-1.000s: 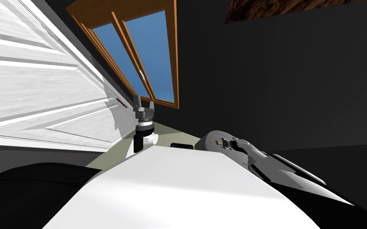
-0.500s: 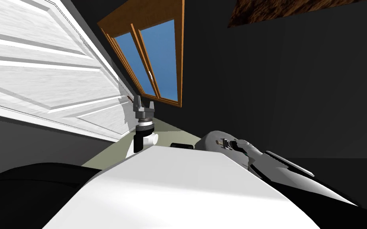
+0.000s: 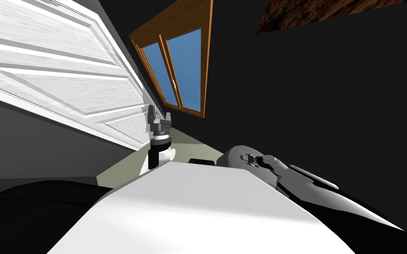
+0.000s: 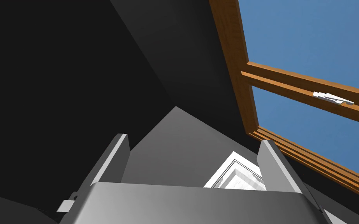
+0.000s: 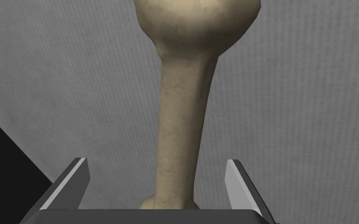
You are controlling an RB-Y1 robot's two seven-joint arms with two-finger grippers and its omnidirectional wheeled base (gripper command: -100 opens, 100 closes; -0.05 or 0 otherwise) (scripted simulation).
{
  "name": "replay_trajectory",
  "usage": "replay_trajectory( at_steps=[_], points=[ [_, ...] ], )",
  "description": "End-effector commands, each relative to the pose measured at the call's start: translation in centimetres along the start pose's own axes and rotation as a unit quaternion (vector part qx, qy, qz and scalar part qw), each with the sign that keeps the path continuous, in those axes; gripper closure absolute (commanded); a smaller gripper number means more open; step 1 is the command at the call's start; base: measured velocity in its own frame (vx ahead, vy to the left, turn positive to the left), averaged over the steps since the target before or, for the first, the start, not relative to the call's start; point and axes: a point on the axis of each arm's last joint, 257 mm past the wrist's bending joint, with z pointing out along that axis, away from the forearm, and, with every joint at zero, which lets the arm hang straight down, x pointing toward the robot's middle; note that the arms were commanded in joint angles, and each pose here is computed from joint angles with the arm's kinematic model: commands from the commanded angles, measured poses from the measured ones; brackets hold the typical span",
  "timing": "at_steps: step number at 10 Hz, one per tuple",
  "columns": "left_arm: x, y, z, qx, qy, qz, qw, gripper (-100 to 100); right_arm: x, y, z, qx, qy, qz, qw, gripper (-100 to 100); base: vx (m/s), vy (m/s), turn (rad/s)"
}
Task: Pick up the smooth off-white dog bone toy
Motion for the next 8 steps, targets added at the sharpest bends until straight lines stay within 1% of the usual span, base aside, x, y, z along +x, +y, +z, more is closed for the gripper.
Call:
replay_trajectory(
  at_steps=[1,2,3,7,8],
  points=[
    [0.0,0.0,0.0,0.0,0.0,0.0,1.0,0,0.11,0.22,0.05,-0.002,0.002,0.003,1.0,-100,-0.038,-0.015,-0.028],
    [0.0,0.0,0.0,0.0,0.0,0.0,1.0,0,0.06,0.12,0.04,-0.001,0.002,0.003,1.0,-100,-0.009,-0.004,-0.011],
    [0.0,0.0,0.0,0.0,0.0,0.0,1.0,0,0.09,0.14,0.04,-0.001,0.002,0.003,1.0,100,0.0,0.0,0.0],
    [0.0,0.0,0.0,0.0,0.0,0.0,1.0,0,0.12,0.18,0.04,-0.001,0.002,0.004,1.0,100,0.0,0.0,0.0],
    [0.0,0.0,0.0,0.0,0.0,0.0,1.0,0,0.11,0.18,0.04,-0.001,0.002,0.004,1.0,0,0.0,0.0,0.0]
  ],
)
